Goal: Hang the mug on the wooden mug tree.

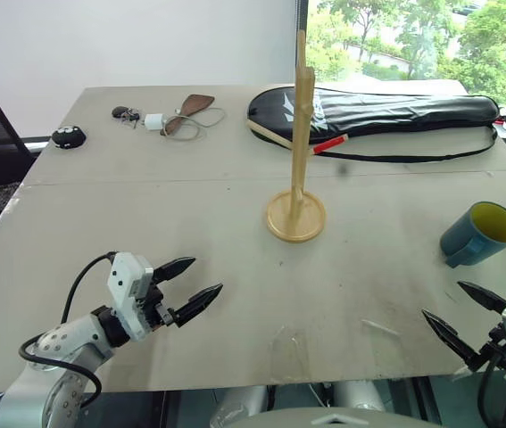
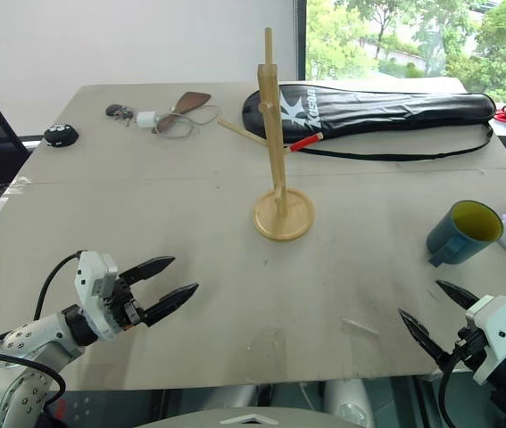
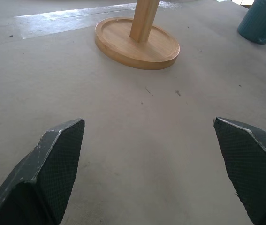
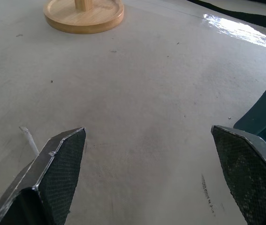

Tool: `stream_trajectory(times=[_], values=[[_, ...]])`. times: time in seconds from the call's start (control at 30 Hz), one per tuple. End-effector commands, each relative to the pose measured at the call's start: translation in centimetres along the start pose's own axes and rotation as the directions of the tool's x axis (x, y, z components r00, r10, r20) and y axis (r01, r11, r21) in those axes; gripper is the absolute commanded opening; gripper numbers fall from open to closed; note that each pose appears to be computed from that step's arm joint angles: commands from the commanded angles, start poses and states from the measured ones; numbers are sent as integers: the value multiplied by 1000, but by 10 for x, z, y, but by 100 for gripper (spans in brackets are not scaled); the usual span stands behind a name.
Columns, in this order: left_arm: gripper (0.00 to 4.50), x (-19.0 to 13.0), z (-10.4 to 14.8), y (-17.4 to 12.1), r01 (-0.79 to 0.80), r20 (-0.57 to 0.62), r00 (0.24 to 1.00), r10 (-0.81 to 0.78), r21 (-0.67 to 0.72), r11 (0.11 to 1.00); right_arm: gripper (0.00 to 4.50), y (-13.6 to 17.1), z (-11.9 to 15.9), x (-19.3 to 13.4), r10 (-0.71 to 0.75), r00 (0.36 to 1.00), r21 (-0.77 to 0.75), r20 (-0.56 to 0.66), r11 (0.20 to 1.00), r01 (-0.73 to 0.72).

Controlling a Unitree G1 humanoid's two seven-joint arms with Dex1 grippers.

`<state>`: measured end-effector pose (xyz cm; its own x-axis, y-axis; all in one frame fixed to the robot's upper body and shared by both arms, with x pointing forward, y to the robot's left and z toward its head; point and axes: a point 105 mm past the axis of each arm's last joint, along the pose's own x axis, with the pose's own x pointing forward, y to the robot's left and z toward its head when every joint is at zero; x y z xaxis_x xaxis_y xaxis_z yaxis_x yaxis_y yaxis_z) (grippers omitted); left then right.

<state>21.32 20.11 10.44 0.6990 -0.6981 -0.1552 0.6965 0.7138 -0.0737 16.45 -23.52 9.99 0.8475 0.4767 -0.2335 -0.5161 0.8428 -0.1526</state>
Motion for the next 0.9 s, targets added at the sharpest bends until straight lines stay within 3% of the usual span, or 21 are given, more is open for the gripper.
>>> stream_trajectory(times=[0.03, 0.17, 0.47, 0.6, 0.9], values=[[450, 2, 14, -6, 47, 40, 998, -48, 21, 999, 433, -5, 8, 0, -34, 999, -20, 39, 999, 35], [450, 9, 35, -20, 178, 105, 978, -179, 13, 984, 433, -12, 5, 9, -88, 995, 3, 34, 996, 88], [450, 1, 54, -63, 542, 36, 836, -548, 100, 834, 433, -42, -5, 12, -205, 979, 71, 0, 976, 204], [450, 0, 58, -67, 594, 44, 801, -597, 63, 802, 433, -47, -6, 19, -196, 981, 100, 14, 976, 193], [450, 2, 61, -68, 589, 52, 804, -592, 69, 806, 433, -55, -5, 33, -215, 975, 146, 57, 968, 205]])
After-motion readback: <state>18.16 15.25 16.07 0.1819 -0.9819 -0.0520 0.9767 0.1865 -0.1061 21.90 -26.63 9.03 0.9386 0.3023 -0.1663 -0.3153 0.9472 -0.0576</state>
